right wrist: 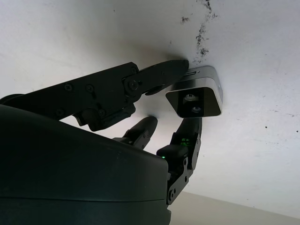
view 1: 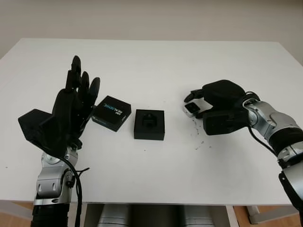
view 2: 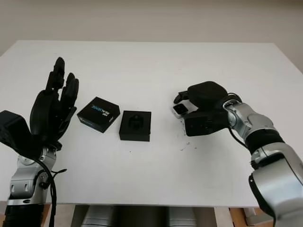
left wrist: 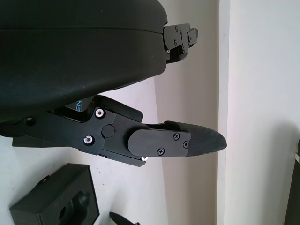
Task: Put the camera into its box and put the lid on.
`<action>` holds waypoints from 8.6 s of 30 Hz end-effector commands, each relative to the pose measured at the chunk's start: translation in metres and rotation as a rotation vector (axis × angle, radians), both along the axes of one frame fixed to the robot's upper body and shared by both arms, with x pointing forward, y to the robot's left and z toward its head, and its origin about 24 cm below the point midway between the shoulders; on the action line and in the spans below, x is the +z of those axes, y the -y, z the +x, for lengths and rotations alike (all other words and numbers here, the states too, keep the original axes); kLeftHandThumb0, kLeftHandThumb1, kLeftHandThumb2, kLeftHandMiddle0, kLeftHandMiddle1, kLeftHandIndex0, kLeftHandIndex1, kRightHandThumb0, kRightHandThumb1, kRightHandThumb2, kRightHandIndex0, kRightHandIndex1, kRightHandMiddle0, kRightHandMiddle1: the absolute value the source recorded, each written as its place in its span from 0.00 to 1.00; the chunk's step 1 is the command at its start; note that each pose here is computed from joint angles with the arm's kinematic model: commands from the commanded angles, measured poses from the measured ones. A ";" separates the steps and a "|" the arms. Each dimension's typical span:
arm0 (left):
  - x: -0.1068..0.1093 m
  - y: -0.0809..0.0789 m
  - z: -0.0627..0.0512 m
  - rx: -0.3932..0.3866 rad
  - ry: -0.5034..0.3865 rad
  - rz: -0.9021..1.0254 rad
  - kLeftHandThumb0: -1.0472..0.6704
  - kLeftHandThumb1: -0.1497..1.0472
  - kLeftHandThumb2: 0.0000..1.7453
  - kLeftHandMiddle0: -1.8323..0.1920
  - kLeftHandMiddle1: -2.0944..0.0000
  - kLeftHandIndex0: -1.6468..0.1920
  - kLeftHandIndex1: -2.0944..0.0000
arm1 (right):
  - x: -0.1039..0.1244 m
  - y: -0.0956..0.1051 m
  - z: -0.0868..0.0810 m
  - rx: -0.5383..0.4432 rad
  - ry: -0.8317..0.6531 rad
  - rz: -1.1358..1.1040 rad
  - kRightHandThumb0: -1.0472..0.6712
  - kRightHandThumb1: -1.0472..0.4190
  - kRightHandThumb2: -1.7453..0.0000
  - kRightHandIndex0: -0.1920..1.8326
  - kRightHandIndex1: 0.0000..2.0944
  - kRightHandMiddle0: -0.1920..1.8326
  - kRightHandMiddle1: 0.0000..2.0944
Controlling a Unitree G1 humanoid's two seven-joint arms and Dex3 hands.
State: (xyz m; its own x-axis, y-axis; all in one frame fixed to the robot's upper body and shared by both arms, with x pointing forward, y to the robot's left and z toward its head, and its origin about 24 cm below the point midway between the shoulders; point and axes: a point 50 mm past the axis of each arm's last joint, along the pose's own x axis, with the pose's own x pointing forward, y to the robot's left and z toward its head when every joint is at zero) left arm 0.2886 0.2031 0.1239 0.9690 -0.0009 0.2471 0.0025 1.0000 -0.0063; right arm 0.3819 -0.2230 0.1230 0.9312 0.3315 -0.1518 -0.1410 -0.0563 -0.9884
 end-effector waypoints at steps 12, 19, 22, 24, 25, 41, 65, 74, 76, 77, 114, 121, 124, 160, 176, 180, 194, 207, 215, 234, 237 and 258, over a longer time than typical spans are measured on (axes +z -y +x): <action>0.003 -0.001 0.001 -0.003 0.017 -0.004 0.23 1.00 0.19 0.96 0.97 0.97 0.97 | -0.003 -0.006 0.001 -0.004 -0.041 0.080 0.40 0.08 0.97 0.23 0.37 0.20 0.60; 0.004 -0.001 0.001 0.005 0.015 0.005 0.22 1.00 0.19 0.96 0.97 0.97 0.97 | -0.005 -0.005 0.000 -0.012 -0.053 0.103 0.41 0.07 0.97 0.22 0.43 0.20 0.64; 0.004 -0.001 0.001 0.004 0.015 -0.001 0.22 1.00 0.19 0.96 0.97 0.97 0.97 | -0.004 -0.006 0.001 -0.011 -0.068 0.101 0.41 0.06 0.97 0.20 0.44 0.19 0.65; 0.004 -0.001 0.001 0.001 0.015 -0.008 0.22 1.00 0.18 0.96 0.97 0.96 0.97 | -0.005 -0.007 0.000 -0.008 -0.074 0.125 0.42 0.06 0.97 0.21 0.45 0.19 0.65; 0.004 -0.001 0.001 0.002 0.015 -0.009 0.22 1.00 0.18 0.96 0.97 0.96 0.97 | -0.005 -0.007 0.000 -0.006 -0.075 0.138 0.43 0.06 0.97 0.21 0.46 0.19 0.65; 0.001 -0.002 0.000 0.008 -0.008 -0.007 0.21 1.00 0.15 0.95 0.97 0.96 0.97 | -0.007 -0.006 -0.002 0.004 -0.039 0.180 0.40 0.03 0.97 0.19 0.46 0.23 0.76; 0.002 -0.003 0.000 -0.015 -0.021 -0.012 0.23 1.00 0.13 0.96 0.98 0.97 0.98 | 0.021 0.008 -0.001 -0.048 0.019 0.470 0.44 0.07 0.97 0.28 0.10 0.25 0.79; 0.002 -0.004 0.000 -0.017 -0.027 -0.004 0.22 1.00 0.13 0.97 0.98 0.98 0.98 | 0.027 0.009 -0.002 -0.066 -0.022 0.601 0.45 0.05 0.97 0.27 0.06 0.24 0.82; 0.002 -0.004 0.000 -0.019 -0.027 -0.006 0.22 1.00 0.13 0.97 0.98 0.98 0.98 | 0.028 0.009 -0.003 -0.065 -0.021 0.609 0.46 0.05 0.97 0.27 0.05 0.24 0.82; 0.002 -0.005 0.001 -0.019 -0.028 -0.005 0.22 1.00 0.13 0.97 0.98 0.98 0.98 | 0.028 0.009 -0.004 -0.064 -0.019 0.609 0.46 0.05 0.97 0.27 0.05 0.24 0.83; 0.000 -0.009 -0.001 -0.021 -0.035 0.001 0.22 1.00 0.14 0.97 0.97 0.98 0.97 | -0.018 -0.075 -0.027 0.082 -0.238 1.262 0.33 0.05 0.97 0.20 0.02 0.26 0.87; 0.000 -0.010 -0.001 -0.017 -0.039 0.011 0.22 1.00 0.15 0.97 0.97 0.98 0.97 | -0.026 -0.088 -0.031 0.091 -0.275 1.326 0.34 0.05 0.97 0.20 0.02 0.25 0.86; 0.000 -0.010 -0.001 -0.018 -0.039 0.011 0.22 1.00 0.14 0.97 0.97 0.98 0.97 | -0.029 -0.093 -0.032 0.092 -0.287 1.337 0.34 0.04 0.97 0.20 0.02 0.25 0.86; -0.003 -0.009 -0.006 -0.002 -0.042 0.014 0.22 1.00 0.15 0.96 0.97 0.97 0.97 | -0.060 -0.122 -0.028 -0.004 -0.397 1.225 0.35 0.05 0.97 0.20 0.02 0.24 0.84; -0.002 -0.009 -0.006 -0.004 -0.044 -0.001 0.22 1.00 0.15 0.96 0.98 0.97 0.98 | -0.053 -0.097 -0.027 0.019 -0.313 1.129 0.35 0.05 0.97 0.20 0.02 0.25 0.85; -0.001 -0.008 -0.005 -0.010 -0.044 0.001 0.22 1.00 0.15 0.96 0.97 0.98 0.98 | -0.049 -0.091 -0.028 0.015 -0.311 1.105 0.35 0.05 0.97 0.20 0.02 0.25 0.85; 0.000 -0.009 -0.005 -0.003 -0.046 0.010 0.22 1.00 0.15 0.96 0.97 0.97 0.97 | -0.046 -0.091 -0.033 0.037 -0.303 1.037 0.36 0.06 0.97 0.22 0.03 0.25 0.84; -0.001 -0.009 -0.006 0.001 -0.046 0.008 0.22 1.00 0.15 0.96 0.97 0.97 0.97 | -0.045 -0.098 -0.037 0.071 -0.305 0.976 0.35 0.06 0.97 0.23 0.03 0.25 0.83; -0.001 -0.009 -0.008 0.001 -0.046 0.008 0.22 1.00 0.15 0.95 0.97 0.97 0.97 | -0.037 -0.103 -0.042 0.123 -0.313 0.713 0.23 0.06 0.97 0.11 0.01 0.15 0.33; 0.000 -0.009 -0.007 -0.007 -0.049 0.001 0.22 1.00 0.14 0.95 0.97 0.96 0.97 | -0.005 -0.100 -0.060 0.179 -0.129 0.638 0.24 0.05 0.97 0.05 0.02 0.19 0.10; 0.000 -0.010 -0.007 -0.005 -0.050 0.005 0.21 1.00 0.13 0.95 0.97 0.97 0.97 | 0.002 -0.100 -0.063 0.189 -0.063 0.642 0.25 0.06 0.97 0.04 0.01 0.15 0.07; 0.001 -0.009 -0.007 -0.007 -0.050 0.011 0.21 1.00 0.14 0.96 0.97 0.97 0.98 | 0.021 -0.098 -0.070 0.111 0.222 0.490 0.20 0.10 0.97 0.19 0.08 0.30 0.10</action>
